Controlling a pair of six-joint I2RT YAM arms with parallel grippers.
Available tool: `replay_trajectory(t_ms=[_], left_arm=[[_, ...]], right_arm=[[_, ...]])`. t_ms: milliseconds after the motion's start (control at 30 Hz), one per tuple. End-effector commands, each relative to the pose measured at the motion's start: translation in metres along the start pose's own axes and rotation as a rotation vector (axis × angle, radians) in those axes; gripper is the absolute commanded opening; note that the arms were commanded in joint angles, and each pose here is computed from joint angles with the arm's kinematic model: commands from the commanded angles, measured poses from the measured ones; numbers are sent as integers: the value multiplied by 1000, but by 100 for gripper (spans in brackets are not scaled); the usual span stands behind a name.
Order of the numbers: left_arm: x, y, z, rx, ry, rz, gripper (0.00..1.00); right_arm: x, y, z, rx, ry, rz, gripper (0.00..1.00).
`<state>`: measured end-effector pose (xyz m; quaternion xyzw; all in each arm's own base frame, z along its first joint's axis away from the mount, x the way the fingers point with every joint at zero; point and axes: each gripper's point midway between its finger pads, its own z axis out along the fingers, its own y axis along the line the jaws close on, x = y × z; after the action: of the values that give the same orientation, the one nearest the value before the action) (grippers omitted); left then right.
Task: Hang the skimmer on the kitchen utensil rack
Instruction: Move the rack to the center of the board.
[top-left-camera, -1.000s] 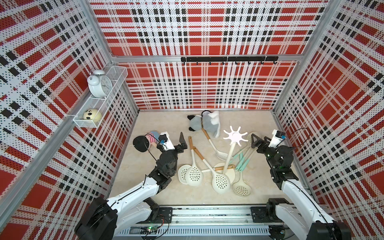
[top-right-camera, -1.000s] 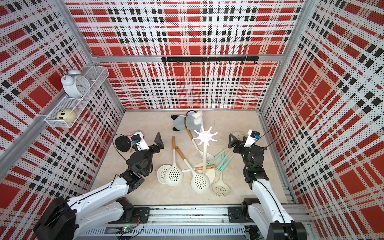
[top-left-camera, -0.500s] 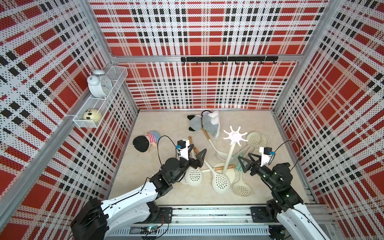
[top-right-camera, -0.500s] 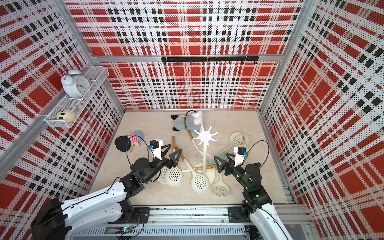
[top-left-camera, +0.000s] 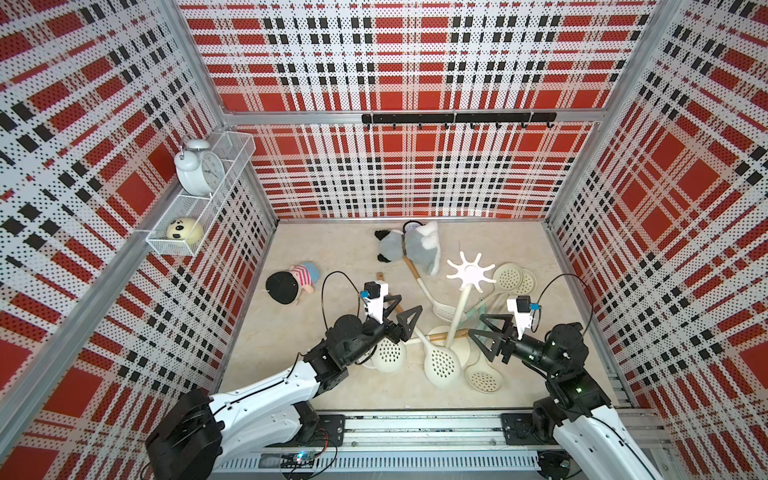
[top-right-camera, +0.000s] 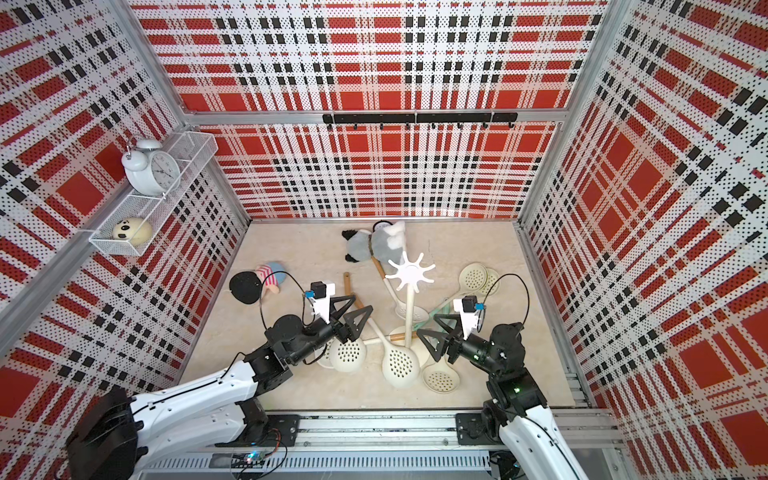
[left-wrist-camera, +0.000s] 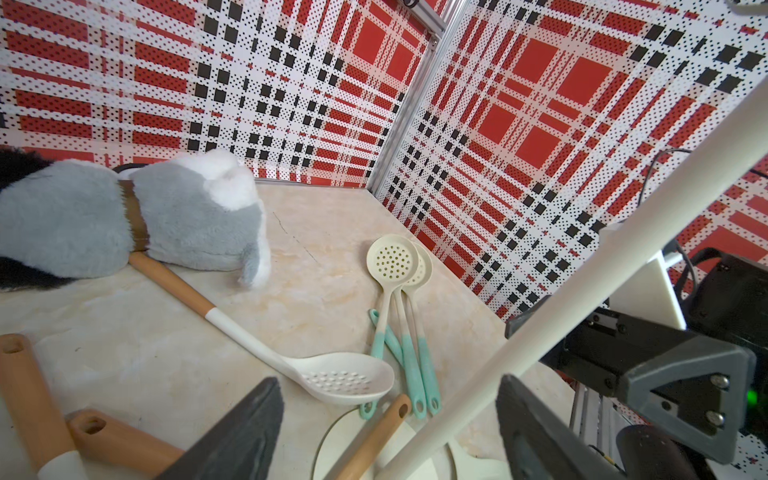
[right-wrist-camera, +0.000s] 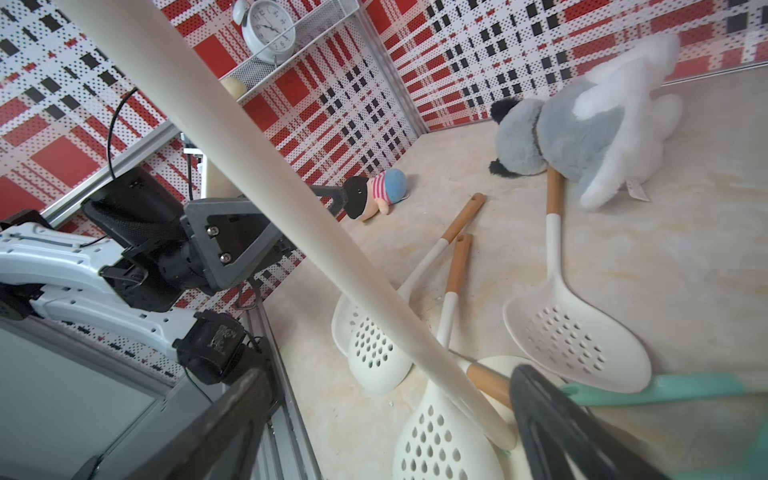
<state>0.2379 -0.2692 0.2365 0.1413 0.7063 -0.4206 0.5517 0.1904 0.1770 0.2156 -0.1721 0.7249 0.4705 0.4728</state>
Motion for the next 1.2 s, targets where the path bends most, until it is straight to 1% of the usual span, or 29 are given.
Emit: replay_trajectory(t_ms=[0,200,400,600,767,833,933,1000,1133,1167], left_arm=[[-4,-9,-1,43,-15,-13,83],[-3,-6,-5,40,-19,-25,80],[-6,1,-14,33,-37,-48,77],[-13,9,-22,37,-58,-71,71],[-15,10,-24,45,-63,-75,66],[-16,11,-24,43,-63,-74,64],[-15,13,-25,39,-65,-76,62],[-16,14,-25,35,-67,-77,61],[-21,15,-24,33,-75,-75,59],[-23,15,-24,33,-80,-73,58]], right_arm=[[-18,15,7,-89,-38,-62,85],[-26,9,31,-107,-22,-100,69],[-25,9,52,-132,7,-151,58],[-40,18,58,-164,-12,-208,42],[-48,20,64,-178,-11,-228,28],[-52,20,64,-172,-16,-241,25],[-61,16,64,-125,-28,-270,18],[-70,12,64,-73,-31,-298,15],[-99,-5,58,120,-49,-382,8],[-110,0,56,127,-72,-401,7]])
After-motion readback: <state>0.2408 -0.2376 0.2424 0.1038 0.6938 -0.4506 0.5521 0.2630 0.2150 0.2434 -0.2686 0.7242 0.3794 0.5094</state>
